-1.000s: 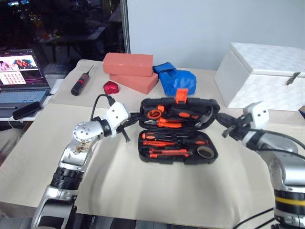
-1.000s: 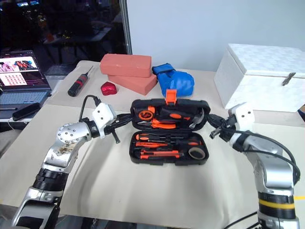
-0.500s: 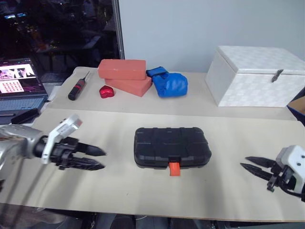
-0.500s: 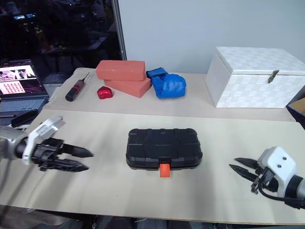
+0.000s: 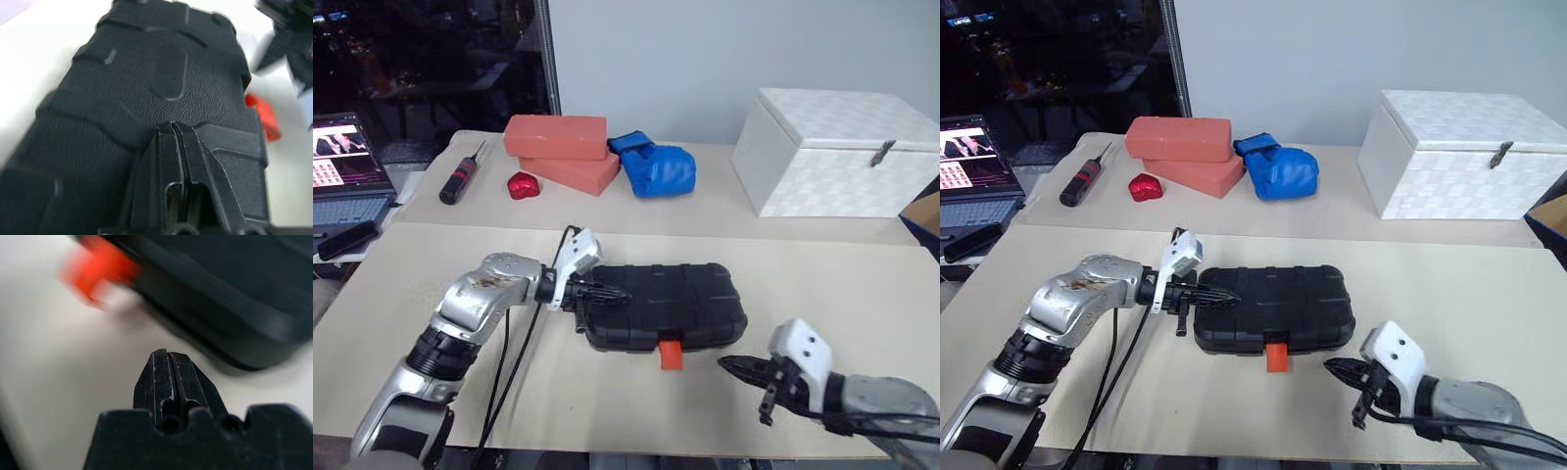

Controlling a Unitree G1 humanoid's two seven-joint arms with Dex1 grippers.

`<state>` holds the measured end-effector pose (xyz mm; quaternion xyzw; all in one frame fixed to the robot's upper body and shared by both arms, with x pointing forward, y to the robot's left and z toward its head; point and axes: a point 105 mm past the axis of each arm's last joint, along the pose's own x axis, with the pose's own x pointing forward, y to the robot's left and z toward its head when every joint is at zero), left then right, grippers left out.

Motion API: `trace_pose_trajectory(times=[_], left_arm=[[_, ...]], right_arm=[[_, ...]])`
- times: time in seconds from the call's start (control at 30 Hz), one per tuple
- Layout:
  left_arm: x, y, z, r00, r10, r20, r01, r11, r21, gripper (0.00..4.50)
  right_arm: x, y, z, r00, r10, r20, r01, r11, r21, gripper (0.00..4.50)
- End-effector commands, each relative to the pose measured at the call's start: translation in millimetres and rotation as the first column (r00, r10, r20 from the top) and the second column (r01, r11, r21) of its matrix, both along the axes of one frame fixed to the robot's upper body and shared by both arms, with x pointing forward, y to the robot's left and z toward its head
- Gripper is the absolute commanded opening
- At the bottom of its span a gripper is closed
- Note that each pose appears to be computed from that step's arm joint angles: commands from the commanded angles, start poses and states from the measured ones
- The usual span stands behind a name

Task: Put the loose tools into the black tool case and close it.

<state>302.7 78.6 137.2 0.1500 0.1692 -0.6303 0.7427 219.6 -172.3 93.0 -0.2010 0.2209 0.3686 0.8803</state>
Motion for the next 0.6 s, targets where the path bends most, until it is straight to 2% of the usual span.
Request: trace_pose_trajectory(times=[0.03,0.2,0.33,0.4,0.5,0.6], left_arm=[[-1,20,-44,0.998,0.037,-0.055,-0.028,0.987,0.155,0.04],[-2,19,-40,1.0,0.0,-0.02,0.003,0.992,0.129,0.04],[-2,11,4,1.0,0.017,0.0,-0.017,0.995,-0.093,0.04],[-3,12,20,0.999,0.031,-0.011,-0.032,0.987,-0.159,0.04],[-2,17,26,0.998,0.055,-0.001,-0.055,0.989,-0.139,0.04],[5,19,24,0.996,0.077,0.036,-0.074,0.994,-0.078,0.04]], right_arm=[[19,-8,-6,0.995,-0.098,0.012,0.099,0.993,-0.07,0.0],[38,-3,-9,0.992,-0.127,0.011,0.128,0.988,-0.087,0.0],[76,7,10,0.979,-0.148,0.137,0.154,0.987,-0.039,0.0],[98,11,20,0.969,-0.148,0.198,0.157,0.987,-0.029,0.0],[127,19,29,0.957,-0.11,0.27,0.121,0.992,-0.024,0.0],[140,22,29,0.96,-0.052,0.276,0.065,0.997,-0.038,0.0]])
